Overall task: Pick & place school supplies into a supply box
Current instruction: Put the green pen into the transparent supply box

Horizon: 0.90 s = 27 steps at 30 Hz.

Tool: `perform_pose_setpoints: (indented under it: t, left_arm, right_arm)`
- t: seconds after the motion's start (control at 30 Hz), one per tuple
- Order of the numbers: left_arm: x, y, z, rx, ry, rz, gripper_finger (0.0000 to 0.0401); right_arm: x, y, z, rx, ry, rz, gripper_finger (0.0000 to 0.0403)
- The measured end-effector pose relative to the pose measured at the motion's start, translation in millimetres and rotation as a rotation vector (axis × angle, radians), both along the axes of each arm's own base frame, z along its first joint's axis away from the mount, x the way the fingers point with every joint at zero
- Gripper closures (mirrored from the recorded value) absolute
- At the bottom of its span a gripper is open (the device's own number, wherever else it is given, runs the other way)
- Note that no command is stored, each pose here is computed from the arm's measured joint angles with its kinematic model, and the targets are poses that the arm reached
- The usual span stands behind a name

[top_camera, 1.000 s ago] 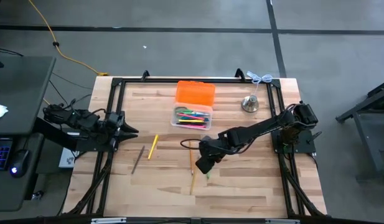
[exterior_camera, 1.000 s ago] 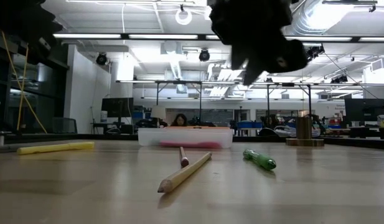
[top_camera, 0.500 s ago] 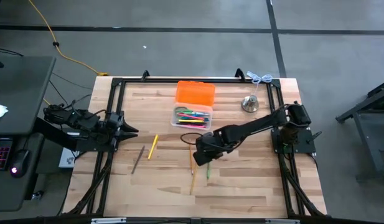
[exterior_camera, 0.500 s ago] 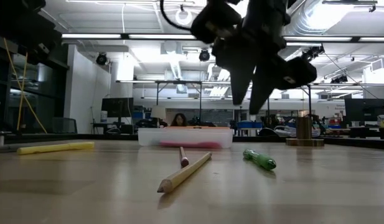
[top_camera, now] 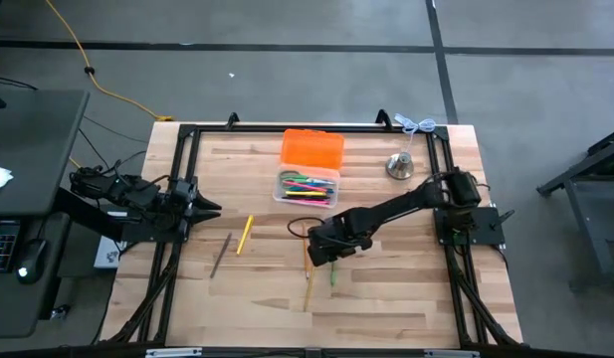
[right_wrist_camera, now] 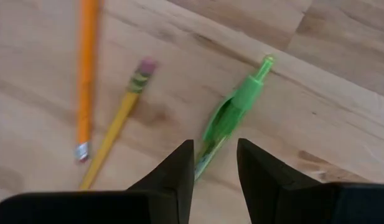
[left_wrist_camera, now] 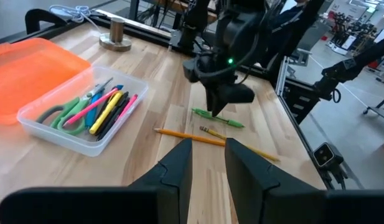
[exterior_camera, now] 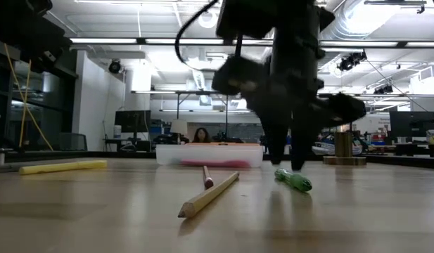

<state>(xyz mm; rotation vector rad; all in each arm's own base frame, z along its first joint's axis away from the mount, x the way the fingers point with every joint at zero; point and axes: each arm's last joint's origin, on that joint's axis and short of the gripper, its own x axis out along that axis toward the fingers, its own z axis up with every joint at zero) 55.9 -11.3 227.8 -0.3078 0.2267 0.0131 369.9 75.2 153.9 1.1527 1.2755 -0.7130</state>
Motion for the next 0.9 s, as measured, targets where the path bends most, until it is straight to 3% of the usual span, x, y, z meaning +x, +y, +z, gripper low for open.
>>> perform_pose_setpoints:
  t: [0.3,0.5,0.9]
  left_arm:
    - [0,0,0,0.002,0.0,0.0,0.0279]
    - [0,0,0,0.002,0.001,0.0,0.0279]
    - [0,0,0,0.003,0.004,-0.002,0.0279]
  right_arm:
    - [6,-2,-31,0.003,0.084,-0.061,0.0304]
    - [6,-2,-32,-0.055,0.073,-0.132,0.0304]
    - [6,-2,-32,-0.054,0.072,-0.158,0.0318]
